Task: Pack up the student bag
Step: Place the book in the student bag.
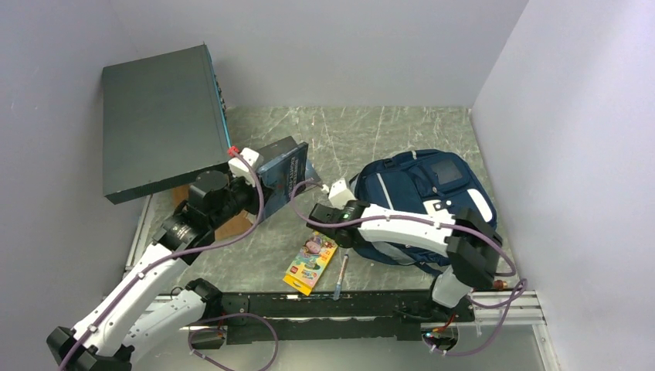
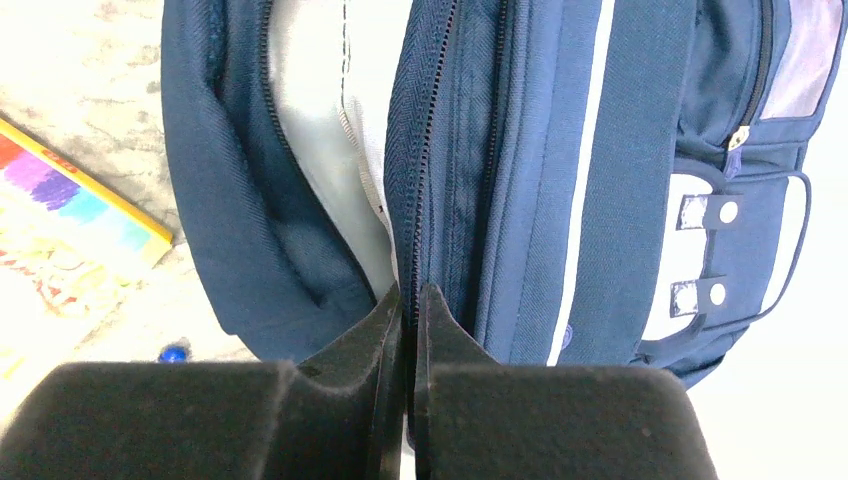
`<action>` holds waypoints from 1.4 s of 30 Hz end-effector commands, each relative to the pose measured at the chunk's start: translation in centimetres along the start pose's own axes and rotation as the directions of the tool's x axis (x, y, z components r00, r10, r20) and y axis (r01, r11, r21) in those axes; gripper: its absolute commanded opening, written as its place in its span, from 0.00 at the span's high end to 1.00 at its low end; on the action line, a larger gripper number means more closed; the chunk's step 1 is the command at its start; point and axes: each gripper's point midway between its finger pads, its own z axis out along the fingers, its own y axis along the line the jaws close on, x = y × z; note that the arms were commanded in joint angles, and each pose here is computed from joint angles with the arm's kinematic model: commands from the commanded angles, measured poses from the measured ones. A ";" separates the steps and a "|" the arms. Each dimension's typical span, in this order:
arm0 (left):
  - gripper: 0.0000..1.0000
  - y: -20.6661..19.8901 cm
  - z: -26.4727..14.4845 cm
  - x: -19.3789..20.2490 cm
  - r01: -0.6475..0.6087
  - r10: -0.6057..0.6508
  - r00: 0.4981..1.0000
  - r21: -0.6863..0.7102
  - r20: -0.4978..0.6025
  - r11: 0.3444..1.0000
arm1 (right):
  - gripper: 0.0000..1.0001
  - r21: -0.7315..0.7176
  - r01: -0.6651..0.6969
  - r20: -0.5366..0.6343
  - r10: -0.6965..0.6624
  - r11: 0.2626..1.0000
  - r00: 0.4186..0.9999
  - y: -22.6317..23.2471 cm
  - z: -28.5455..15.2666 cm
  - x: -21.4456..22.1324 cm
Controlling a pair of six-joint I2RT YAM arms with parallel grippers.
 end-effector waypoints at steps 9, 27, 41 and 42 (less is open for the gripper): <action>1.00 -5.2 2.2 -2.8 0.205 -0.173 0.972 0.213 -0.161 0.955 | 1.00 -0.532 -0.441 0.153 0.594 0.723 0.789 -4.4 -5.0 -5.4; 1.00 -13.7 6.9 2.1 0.901 -0.635 0.428 0.248 -0.643 0.356 | 1.00 -0.787 -0.486 0.127 0.871 0.381 0.475 -12.5 -11.4 -11.2; 1.00 -18.6 12.9 0.2 0.940 -0.654 0.341 0.265 -0.675 0.216 | 1.00 -0.818 -0.465 0.118 0.891 0.338 0.439 -13.3 -13.1 -11.0; 1.00 -19.2 13.4 0.0 0.941 -0.649 0.336 0.274 -0.682 0.200 | 1.00 -0.817 -0.465 0.119 0.890 0.339 0.439 -13.4 -13.2 -10.9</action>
